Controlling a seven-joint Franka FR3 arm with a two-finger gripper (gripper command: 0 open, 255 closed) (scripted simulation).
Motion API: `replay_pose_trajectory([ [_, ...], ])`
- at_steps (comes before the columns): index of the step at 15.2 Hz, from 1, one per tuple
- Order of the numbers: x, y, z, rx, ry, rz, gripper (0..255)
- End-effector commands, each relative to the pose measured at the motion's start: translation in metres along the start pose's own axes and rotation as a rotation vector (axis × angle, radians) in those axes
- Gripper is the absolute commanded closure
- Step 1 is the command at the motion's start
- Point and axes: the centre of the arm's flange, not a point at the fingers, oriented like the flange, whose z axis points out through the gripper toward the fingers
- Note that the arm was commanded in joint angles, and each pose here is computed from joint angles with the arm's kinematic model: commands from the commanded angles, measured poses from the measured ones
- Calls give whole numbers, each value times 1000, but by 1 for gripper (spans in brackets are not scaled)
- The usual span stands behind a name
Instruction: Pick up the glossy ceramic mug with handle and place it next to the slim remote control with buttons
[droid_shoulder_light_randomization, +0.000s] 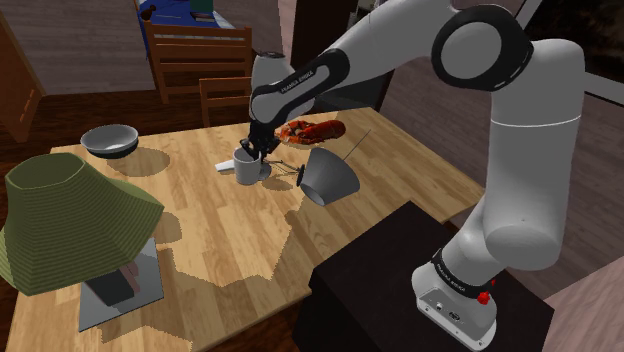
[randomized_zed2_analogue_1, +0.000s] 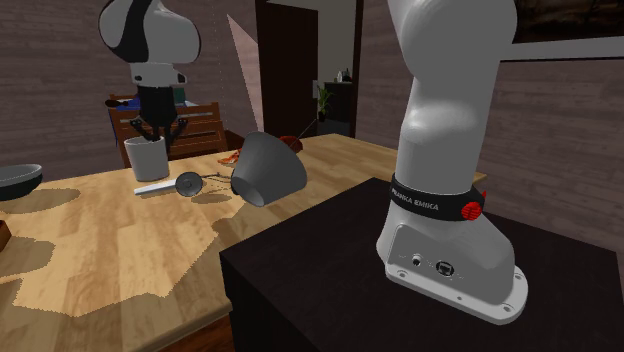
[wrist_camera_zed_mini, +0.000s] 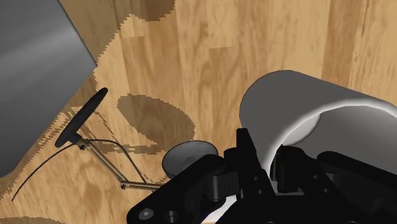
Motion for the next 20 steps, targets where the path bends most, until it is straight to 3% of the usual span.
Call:
replay_pose_trajectory([
  [1, 0, 2, 10, 0, 1, 0, 255],
  [20, -5, 7, 111, 0, 1, 0, 255],
])
